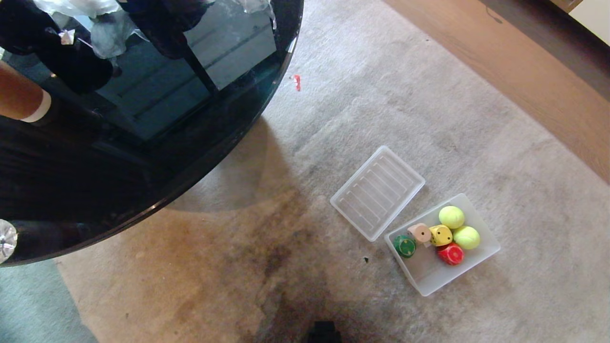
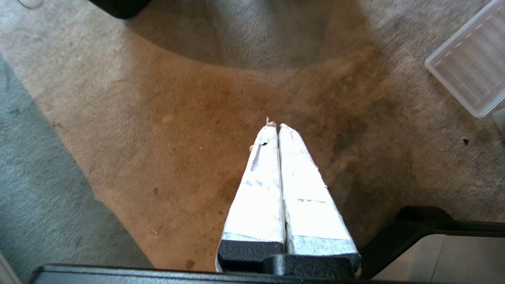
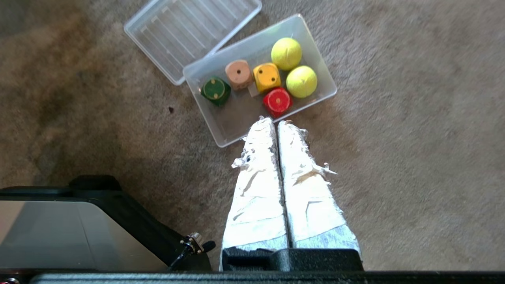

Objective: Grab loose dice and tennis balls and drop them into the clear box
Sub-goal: Close the lid

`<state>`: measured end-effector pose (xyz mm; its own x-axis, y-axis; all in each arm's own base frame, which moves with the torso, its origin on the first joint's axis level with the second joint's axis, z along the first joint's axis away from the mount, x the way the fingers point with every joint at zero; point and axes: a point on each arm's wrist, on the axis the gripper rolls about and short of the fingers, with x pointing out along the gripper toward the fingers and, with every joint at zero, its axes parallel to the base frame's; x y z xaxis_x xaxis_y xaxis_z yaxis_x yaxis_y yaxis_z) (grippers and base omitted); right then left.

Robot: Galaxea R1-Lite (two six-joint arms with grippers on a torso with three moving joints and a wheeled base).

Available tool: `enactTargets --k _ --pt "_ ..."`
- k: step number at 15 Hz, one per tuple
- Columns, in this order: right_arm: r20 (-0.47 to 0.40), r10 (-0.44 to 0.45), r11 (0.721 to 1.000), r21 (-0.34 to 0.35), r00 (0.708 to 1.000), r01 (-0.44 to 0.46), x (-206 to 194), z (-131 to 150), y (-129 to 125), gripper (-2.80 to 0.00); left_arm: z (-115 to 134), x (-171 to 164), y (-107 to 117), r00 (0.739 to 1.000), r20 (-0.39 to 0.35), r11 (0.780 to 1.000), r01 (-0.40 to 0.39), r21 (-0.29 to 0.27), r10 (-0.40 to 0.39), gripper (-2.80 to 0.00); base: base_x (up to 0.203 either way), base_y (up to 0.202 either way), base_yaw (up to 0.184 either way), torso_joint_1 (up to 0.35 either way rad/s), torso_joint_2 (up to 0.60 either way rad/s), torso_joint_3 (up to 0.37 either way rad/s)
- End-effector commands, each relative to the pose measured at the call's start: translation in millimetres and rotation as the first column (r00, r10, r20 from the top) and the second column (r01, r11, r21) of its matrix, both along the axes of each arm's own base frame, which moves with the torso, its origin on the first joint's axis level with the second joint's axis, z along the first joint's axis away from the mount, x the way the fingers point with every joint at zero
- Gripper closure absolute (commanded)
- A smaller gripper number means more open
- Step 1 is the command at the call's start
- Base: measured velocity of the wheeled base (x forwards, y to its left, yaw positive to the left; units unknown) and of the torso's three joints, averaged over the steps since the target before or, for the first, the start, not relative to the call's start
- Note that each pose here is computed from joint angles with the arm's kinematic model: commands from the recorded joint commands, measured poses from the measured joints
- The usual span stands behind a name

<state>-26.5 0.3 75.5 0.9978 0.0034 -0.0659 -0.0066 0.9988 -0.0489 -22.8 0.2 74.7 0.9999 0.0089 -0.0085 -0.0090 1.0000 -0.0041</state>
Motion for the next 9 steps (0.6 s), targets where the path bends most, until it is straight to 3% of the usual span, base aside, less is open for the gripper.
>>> enactTargets --k 1,9 --pt "-0.002 0.0 1.0 -0.001 1.0 0.0 0.1 0.0 0.0 0.0 0.0 0.0 0.0 1.0 0.001 1.0 0.0 0.0 0.0 0.0 0.0 0.0 0.0 0.0 0.0 0.207" --pt "-0.002 0.0 1.0 -0.001 1.0 0.0 0.1 0.0 0.0 0.0 -0.4 0.1 0.0 1.0 -0.001 1.0 0.0 -0.002 0.0 0.0 0.0 0.0 0.0 0.001 0.0 0.204"
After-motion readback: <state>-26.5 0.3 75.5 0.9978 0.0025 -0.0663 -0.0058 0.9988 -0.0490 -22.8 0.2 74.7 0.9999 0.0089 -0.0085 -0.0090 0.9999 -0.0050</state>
